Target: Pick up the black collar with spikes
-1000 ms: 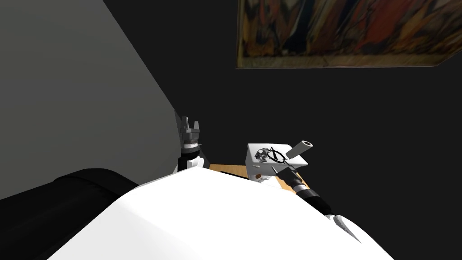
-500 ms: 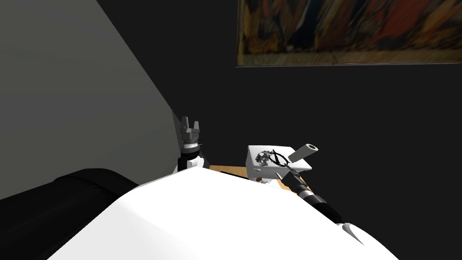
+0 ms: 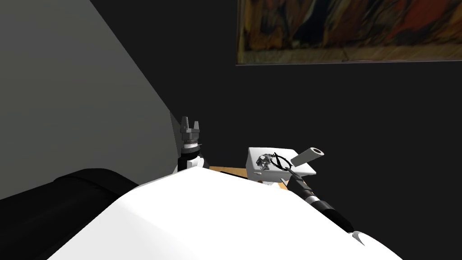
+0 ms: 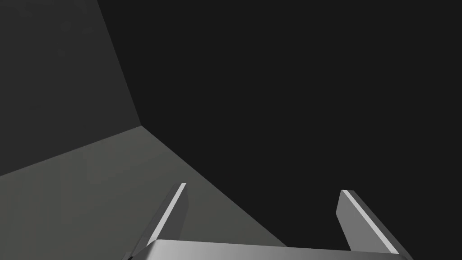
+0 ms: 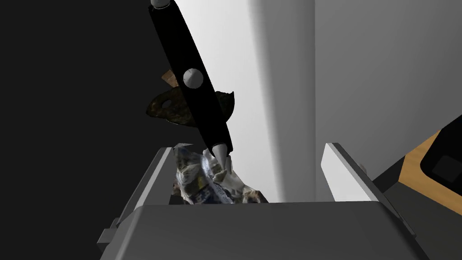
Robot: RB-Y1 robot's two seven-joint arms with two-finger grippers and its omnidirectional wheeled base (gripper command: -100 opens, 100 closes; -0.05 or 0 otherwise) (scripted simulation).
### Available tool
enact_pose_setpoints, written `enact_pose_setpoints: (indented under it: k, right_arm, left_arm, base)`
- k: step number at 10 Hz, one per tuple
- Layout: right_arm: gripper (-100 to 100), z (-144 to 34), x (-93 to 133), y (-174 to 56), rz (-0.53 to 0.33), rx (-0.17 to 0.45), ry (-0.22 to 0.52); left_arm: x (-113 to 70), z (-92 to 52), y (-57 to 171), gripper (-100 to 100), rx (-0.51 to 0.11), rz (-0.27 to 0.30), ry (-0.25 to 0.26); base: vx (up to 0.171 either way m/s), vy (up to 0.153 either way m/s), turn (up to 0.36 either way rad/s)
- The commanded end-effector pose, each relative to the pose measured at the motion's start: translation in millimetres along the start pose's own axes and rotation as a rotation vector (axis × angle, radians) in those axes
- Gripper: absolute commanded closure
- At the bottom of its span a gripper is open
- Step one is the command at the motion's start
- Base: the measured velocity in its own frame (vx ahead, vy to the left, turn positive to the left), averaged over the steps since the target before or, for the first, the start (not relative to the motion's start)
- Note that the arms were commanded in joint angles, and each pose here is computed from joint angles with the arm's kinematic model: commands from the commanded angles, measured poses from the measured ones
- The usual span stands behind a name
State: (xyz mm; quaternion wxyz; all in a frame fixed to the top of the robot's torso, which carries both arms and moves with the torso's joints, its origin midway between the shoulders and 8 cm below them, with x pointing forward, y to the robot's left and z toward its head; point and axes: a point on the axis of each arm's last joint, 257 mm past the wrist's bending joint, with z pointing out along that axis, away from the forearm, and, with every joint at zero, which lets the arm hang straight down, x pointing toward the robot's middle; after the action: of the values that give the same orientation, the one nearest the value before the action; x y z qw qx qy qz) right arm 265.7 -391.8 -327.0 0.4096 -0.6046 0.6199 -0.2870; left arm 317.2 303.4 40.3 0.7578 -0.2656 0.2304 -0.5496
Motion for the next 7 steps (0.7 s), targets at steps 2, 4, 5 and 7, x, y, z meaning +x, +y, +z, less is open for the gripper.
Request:
enact_pose_setpoints:
  k: [2, 4, 5, 7]
  right_arm:
    - [-100, -1.5, 5, 5, -0.042, -0.017, 0.009]
    - [-100, 3.8, 14, 6, -0.037, -0.014, 0.029]
    - [-100, 7.1, 19, 7, -0.031, -0.011, 0.040]
    - [-100, 7.0, 20, 6, -0.030, -0.011, 0.042]
  left_arm:
    - [0.0, 0.0, 0, 0, 0.000, 0.000, 0.000]
    - [0.0, 0.0, 0, 0, 0.000, 0.000, 0.000]
    - [0.1, 0.1, 0, 0, 0.000, 0.000, 0.000]
    - [0.0, 0.0, 0, 0, 0.000, 0.000, 0.000]
  base:
    - [0.037, -0.002, 0.010]
    - [-0.001, 0.007, 0.084]
    - [-0.009, 0.018, 0.160]
    - [-0.006, 0.010, 0.056]
